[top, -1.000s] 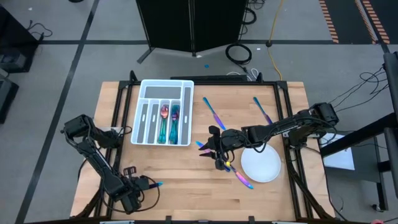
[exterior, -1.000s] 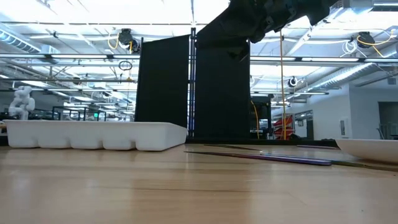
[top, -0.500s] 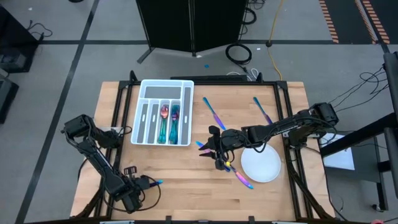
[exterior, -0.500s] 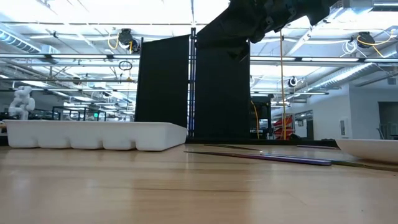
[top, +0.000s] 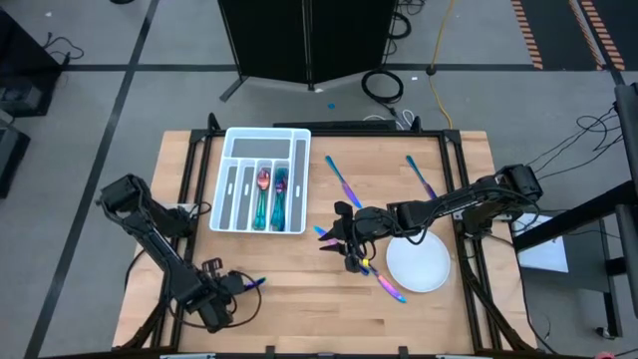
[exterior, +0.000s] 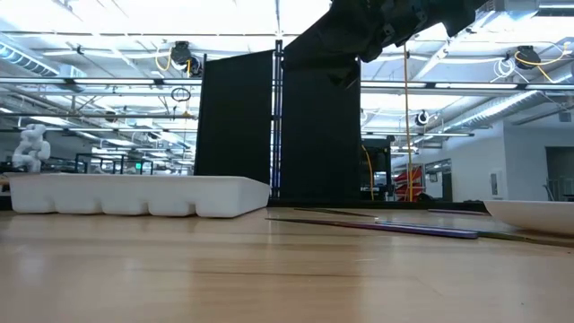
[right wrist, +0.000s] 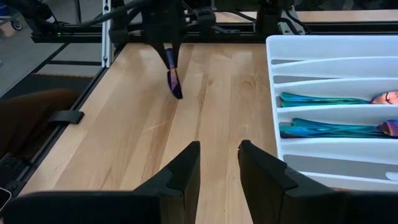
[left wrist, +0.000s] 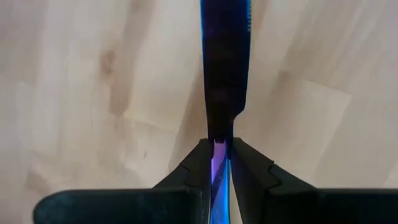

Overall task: Sort silverware
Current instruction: Put the iridescent knife into the white silverware tray

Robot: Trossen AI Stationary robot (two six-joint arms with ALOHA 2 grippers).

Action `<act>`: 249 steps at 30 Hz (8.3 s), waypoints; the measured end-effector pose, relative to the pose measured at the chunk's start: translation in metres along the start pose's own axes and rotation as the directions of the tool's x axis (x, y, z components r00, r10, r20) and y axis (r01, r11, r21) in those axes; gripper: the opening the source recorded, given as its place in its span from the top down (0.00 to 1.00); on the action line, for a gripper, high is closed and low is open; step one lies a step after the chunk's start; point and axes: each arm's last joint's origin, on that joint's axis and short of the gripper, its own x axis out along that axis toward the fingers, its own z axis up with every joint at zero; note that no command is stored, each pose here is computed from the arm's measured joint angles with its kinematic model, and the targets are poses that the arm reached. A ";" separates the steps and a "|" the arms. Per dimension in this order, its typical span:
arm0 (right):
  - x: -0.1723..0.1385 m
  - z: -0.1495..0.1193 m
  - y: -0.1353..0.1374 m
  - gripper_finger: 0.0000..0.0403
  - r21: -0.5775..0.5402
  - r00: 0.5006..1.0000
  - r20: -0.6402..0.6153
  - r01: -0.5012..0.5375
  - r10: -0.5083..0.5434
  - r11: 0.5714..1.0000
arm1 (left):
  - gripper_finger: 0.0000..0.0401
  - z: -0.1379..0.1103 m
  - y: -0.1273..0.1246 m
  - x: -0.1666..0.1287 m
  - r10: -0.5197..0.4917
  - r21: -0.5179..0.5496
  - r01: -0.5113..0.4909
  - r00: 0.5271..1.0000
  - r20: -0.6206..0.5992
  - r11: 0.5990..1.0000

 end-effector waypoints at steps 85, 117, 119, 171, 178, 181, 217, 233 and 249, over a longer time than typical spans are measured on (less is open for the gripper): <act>0.000 -0.007 -0.001 0.76 -0.022 0.997 -0.073 0.006 -0.008 1.000 | 0.87 0.114 0.305 -0.024 -0.149 -0.718 0.093 0.989 -0.015 0.690; -0.016 -0.052 0.041 0.76 0.235 0.876 -0.415 0.366 -0.247 0.900 | 0.87 0.197 0.126 -0.053 -0.375 0.506 -0.099 0.555 0.743 0.857; -0.017 -0.053 0.044 0.76 0.247 0.877 -0.411 0.370 -0.249 0.896 | 0.87 0.200 0.120 -0.045 -0.397 0.541 -0.111 0.560 0.727 0.834; -0.016 -0.082 0.000 1.00 0.293 0.694 -0.514 0.695 -0.505 0.657 | 0.87 0.192 0.111 0.000 -0.417 0.526 -0.140 0.457 0.786 0.839; -0.018 -0.101 -0.088 1.00 0.436 0.802 -0.361 0.596 -0.476 0.674 | 0.87 0.198 0.142 -0.006 -0.353 0.515 -0.120 0.598 0.720 0.848; -0.022 -0.098 -0.109 1.00 0.421 0.780 -0.311 0.625 -0.543 0.658 | 0.87 0.202 0.167 -0.005 -0.327 0.486 -0.107 0.614 0.718 0.867; 0.029 -0.098 -0.075 1.00 0.473 0.788 -0.489 0.600 -0.374 0.645 | 0.87 0.205 0.193 0.007 -0.452 0.516 0.100 0.640 0.621 0.851; -0.020 -0.057 -0.251 1.00 0.433 0.816 -0.261 0.577 -0.517 0.692 | 0.87 0.212 0.185 -0.003 -0.476 0.541 0.071 0.582 0.660 0.838; 0.023 -0.050 -0.295 1.00 0.387 0.782 -0.484 0.594 -0.393 0.705 | 0.87 0.209 0.188 0.002 -0.444 0.516 0.081 0.633 0.634 0.853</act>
